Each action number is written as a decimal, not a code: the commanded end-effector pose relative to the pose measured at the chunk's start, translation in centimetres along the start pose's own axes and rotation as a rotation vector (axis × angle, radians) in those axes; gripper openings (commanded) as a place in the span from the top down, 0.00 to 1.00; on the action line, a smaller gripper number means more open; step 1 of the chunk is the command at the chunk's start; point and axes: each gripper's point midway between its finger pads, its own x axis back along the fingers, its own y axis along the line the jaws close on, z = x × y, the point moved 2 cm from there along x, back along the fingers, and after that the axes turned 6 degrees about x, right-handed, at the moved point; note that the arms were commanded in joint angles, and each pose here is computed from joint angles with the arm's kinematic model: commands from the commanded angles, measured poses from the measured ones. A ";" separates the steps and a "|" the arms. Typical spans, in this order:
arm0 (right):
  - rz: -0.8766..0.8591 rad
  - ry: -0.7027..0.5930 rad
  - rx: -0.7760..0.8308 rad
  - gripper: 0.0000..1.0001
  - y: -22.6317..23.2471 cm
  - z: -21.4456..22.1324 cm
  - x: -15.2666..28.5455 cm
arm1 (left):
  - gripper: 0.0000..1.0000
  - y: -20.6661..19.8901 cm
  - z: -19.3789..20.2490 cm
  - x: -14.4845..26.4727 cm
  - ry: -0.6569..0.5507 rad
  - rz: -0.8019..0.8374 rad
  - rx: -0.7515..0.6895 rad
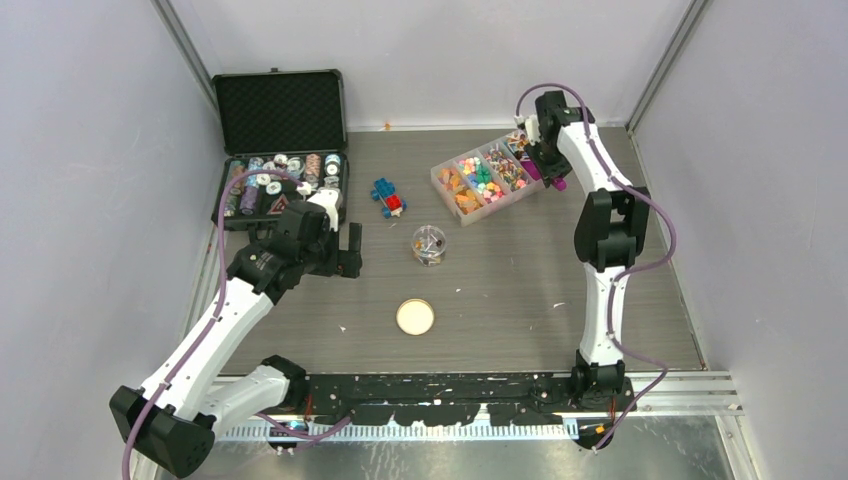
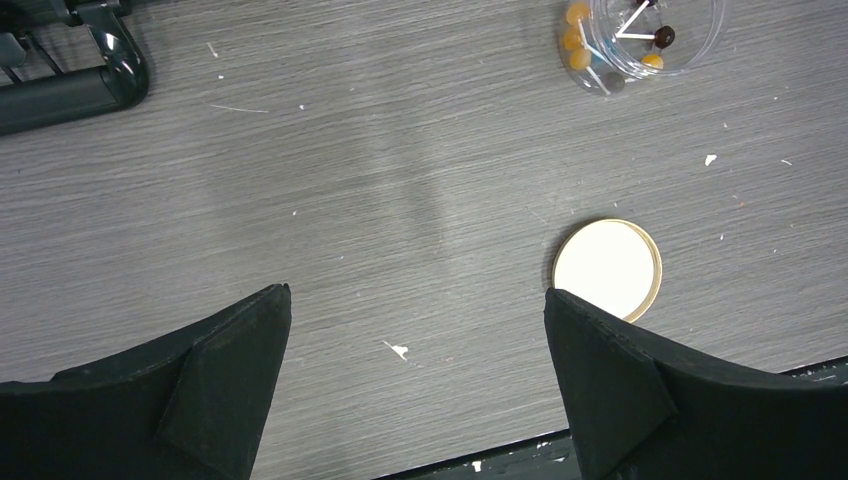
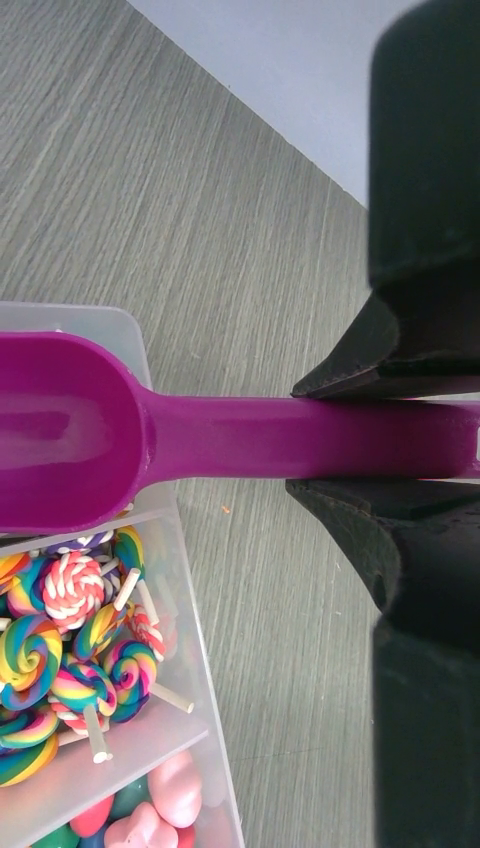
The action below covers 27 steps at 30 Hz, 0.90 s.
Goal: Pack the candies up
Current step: Scoop the fake candies from the storage box.
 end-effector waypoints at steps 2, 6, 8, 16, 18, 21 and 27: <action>-0.007 -0.136 -0.005 1.00 -0.3 -2.0 1.3 | 0.01 0.0 -0.8 0.1 -0.029 -0.007 -0.018; -0.019 -0.153 -0.002 0.99 -0.2 -1.9 1.2 | 0.01 0.0 -0.8 0.1 -0.030 -0.006 -0.018; -0.026 -0.170 -0.002 1.00 -0.1 -1.9 1.0 | 0.01 0.0 -0.8 0.2 -0.033 -0.008 -0.018; -0.039 -0.198 -0.009 0.99 -0.3 -1.7 1.0 | 0.01 0.1 -0.8 0.2 -0.036 -0.010 -0.018; -0.037 -0.199 -0.013 0.99 -0.5 -1.6 1.0 | 0.01 0.1 -0.8 0.2 -0.036 -0.008 -0.018; -0.046 -0.208 -0.017 1.00 -0.4 -1.4 0.9 | 0.01 0.1 -0.8 0.2 -0.034 -0.007 -0.018; -0.041 -0.218 -0.023 1.00 -0.5 -1.2 0.5 | 0.01 0.1 -0.8 0.3 -0.036 -0.008 -0.018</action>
